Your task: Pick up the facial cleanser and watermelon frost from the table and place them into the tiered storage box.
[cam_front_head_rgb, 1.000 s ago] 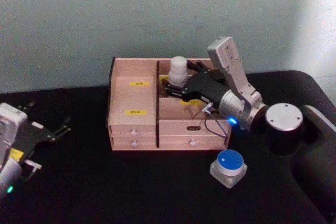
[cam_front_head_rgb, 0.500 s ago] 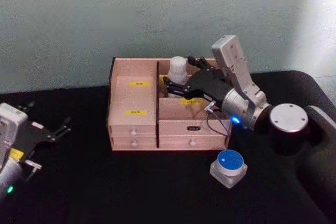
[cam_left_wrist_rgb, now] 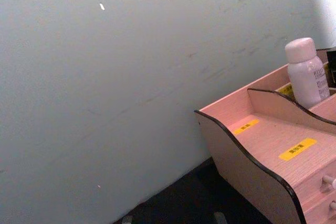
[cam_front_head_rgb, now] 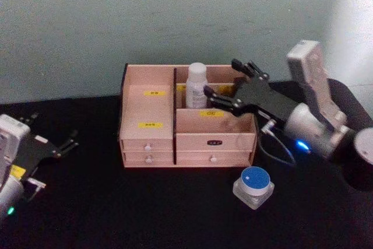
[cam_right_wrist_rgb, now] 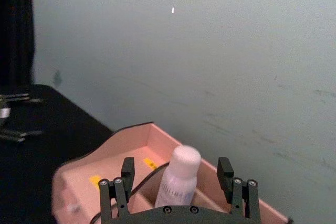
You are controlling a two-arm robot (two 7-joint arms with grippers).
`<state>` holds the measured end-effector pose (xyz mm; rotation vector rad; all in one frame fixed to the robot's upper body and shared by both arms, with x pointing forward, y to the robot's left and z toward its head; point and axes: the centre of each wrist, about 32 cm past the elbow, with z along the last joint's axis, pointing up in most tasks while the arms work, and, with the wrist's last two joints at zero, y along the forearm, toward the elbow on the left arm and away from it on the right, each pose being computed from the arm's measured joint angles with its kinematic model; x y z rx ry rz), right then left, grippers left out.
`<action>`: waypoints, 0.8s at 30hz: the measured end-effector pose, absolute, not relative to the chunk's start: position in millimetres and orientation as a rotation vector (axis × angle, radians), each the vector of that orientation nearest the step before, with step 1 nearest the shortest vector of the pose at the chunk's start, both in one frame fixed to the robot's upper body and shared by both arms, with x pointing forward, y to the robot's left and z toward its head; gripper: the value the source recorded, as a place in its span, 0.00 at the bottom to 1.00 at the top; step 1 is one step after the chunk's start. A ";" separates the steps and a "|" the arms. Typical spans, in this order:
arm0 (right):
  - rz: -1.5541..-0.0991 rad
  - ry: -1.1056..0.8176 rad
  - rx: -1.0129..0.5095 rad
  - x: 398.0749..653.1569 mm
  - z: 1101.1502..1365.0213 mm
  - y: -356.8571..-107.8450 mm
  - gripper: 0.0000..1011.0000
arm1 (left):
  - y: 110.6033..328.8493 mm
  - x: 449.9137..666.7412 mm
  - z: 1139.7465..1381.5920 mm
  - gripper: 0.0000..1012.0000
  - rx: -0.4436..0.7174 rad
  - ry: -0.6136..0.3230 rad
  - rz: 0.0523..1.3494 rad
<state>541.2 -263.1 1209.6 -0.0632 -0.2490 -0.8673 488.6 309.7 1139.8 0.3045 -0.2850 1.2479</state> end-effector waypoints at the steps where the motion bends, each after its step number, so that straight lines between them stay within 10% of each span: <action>1: -0.856 -0.244 -0.062 533.5 1210.9 -270.6 0.99 | 309.7 488.6 1139.8 0.99 0.304 -0.285 1.248; 24: -0.773 -0.020 -0.247 455.9 1200.9 -332.6 0.99 | 309.6 488.6 1139.8 0.99 0.304 -0.285 1.248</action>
